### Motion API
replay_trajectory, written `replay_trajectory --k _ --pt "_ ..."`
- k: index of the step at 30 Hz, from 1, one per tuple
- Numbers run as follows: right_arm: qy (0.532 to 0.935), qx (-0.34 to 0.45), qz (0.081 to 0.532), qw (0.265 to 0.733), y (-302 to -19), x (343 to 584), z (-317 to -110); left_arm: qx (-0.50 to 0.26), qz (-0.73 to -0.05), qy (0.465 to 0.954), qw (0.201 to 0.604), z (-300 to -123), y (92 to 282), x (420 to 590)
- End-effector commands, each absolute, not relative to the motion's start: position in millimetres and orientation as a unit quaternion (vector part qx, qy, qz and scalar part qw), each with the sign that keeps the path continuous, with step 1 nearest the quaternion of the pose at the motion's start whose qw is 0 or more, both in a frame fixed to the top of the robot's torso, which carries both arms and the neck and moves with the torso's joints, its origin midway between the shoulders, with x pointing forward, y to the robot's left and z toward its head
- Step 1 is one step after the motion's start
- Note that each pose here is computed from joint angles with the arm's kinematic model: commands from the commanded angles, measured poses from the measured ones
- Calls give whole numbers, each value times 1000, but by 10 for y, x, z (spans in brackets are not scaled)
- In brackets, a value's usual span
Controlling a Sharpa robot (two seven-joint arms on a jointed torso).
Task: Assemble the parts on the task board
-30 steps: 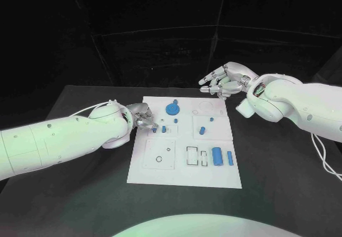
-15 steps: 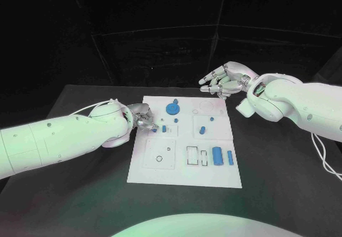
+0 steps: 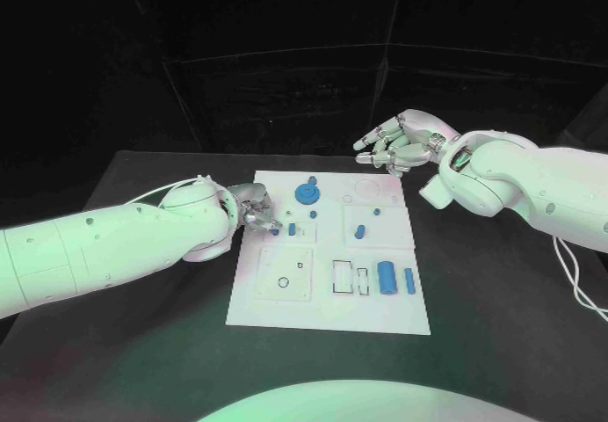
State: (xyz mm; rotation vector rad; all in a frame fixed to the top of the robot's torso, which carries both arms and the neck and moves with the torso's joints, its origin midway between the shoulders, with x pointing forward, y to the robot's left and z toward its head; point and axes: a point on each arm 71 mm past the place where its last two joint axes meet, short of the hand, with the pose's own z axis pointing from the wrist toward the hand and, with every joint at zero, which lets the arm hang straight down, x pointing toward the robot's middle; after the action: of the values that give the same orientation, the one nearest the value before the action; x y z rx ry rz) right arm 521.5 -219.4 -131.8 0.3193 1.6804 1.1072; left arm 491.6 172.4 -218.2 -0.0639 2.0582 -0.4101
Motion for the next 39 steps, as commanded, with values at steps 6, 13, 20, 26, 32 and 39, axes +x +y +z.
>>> replay_trajectory --k 6,13,20,26,32,39 --pt "701 132 467 523 -2187 5209 -1303 -37 -170 857 485 -2227 1719 4910" --pt "700 132 467 524 -2188 5207 -1302 -43 -166 858 484 -2232 1730 4921" --pt "700 132 467 524 -2188 5206 -1300 -47 -166 855 488 -2226 1734 4929" --pt "700 132 467 524 -2186 5205 -1300 -50 -167 853 492 -2221 1726 4936" --pt "700 132 467 524 -2189 5204 -1299 -54 -168 851 495 -2218 1728 4946" --pt "700 132 467 524 -2190 5203 -1299 -61 -170 850 495 -2219 1736 4958"
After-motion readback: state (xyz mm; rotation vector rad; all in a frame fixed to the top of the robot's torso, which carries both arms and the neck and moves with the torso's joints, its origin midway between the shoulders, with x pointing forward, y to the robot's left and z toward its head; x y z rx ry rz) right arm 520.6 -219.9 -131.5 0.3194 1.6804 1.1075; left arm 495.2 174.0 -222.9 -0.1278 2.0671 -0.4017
